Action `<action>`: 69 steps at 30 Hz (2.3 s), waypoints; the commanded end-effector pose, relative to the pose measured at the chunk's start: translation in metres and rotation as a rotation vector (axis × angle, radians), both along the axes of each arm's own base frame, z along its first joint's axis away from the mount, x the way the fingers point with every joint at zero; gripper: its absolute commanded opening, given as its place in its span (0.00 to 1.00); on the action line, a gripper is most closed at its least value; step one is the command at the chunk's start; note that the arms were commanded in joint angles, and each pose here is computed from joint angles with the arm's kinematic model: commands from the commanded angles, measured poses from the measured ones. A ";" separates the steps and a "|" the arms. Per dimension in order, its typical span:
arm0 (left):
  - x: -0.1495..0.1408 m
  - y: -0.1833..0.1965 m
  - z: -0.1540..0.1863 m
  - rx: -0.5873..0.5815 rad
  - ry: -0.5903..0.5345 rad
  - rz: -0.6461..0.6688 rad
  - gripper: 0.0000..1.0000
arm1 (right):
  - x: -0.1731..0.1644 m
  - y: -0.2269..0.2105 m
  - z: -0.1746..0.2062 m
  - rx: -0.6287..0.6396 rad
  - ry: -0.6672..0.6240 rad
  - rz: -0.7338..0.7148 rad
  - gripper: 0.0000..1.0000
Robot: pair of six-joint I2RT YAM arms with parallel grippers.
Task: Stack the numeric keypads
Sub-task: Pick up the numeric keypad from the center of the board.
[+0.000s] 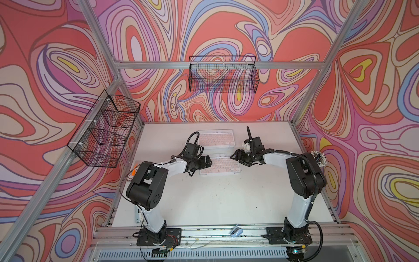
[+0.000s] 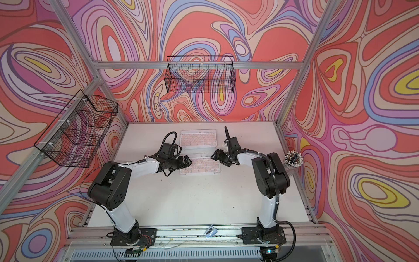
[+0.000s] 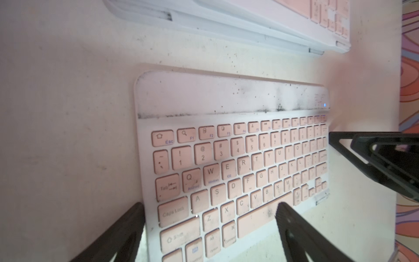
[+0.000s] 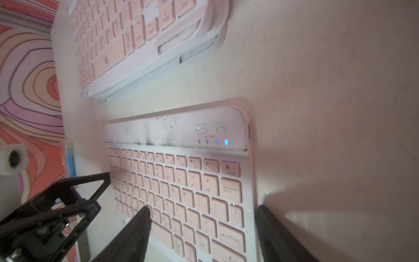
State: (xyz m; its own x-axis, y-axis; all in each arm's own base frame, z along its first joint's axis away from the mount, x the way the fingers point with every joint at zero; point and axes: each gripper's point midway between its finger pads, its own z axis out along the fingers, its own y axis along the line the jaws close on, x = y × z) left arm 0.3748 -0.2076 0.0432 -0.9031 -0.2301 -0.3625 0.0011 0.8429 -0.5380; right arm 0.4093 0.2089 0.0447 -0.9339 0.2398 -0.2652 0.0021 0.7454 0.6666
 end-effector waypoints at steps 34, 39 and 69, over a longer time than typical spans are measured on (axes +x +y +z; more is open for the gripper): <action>-0.024 0.025 -0.004 -0.549 0.021 0.065 0.55 | -0.031 0.022 -0.011 0.368 0.108 0.143 0.70; -0.026 0.026 -0.008 -0.529 0.030 0.063 0.52 | -0.029 0.023 -0.012 0.369 0.106 0.143 0.69; -0.037 0.031 0.021 -0.482 -0.011 0.022 0.42 | -0.026 0.023 -0.013 0.376 0.109 0.135 0.67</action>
